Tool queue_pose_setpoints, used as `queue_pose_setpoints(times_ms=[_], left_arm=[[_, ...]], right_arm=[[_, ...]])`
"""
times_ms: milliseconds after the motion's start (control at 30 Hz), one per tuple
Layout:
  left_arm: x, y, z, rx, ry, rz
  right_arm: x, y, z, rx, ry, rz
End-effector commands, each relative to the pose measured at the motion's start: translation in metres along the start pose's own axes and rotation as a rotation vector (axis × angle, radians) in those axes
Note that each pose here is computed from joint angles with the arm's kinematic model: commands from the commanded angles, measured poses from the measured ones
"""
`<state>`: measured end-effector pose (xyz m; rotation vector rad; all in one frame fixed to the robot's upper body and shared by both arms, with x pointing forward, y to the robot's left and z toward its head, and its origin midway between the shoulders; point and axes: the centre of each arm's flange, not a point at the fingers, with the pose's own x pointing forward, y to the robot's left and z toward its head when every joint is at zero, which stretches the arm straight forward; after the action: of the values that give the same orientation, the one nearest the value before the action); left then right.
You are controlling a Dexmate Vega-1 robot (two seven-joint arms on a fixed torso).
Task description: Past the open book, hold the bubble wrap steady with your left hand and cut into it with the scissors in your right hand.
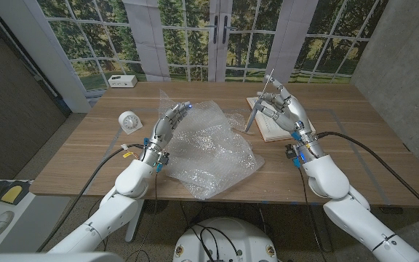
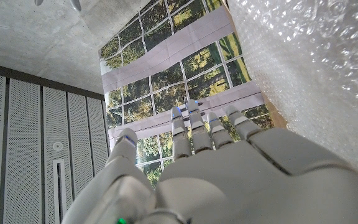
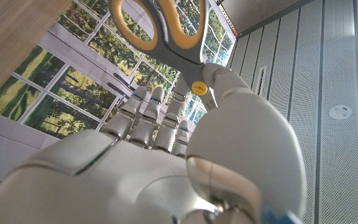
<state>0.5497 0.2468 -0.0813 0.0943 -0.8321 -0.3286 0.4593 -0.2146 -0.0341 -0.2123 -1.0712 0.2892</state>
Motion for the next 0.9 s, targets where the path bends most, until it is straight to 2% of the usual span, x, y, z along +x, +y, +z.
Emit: queue_pose_setpoints(times_ms=[33, 600, 900], left_arm=[[0.000, -0.002, 0.000, -0.001, 0.002, -0.012], [-0.002, -0.004, 0.001, 0.000, 0.010, -0.035], [-0.007, -0.003, 0.001, 0.018, 0.022, -0.045]], right_arm=[[0.003, 0.008, 0.005, 0.002, -0.016, 0.023], [0.005, 0.016, 0.006, 0.028, -0.022, 0.041], [0.007, 0.019, 0.006, 0.027, -0.013, 0.048]])
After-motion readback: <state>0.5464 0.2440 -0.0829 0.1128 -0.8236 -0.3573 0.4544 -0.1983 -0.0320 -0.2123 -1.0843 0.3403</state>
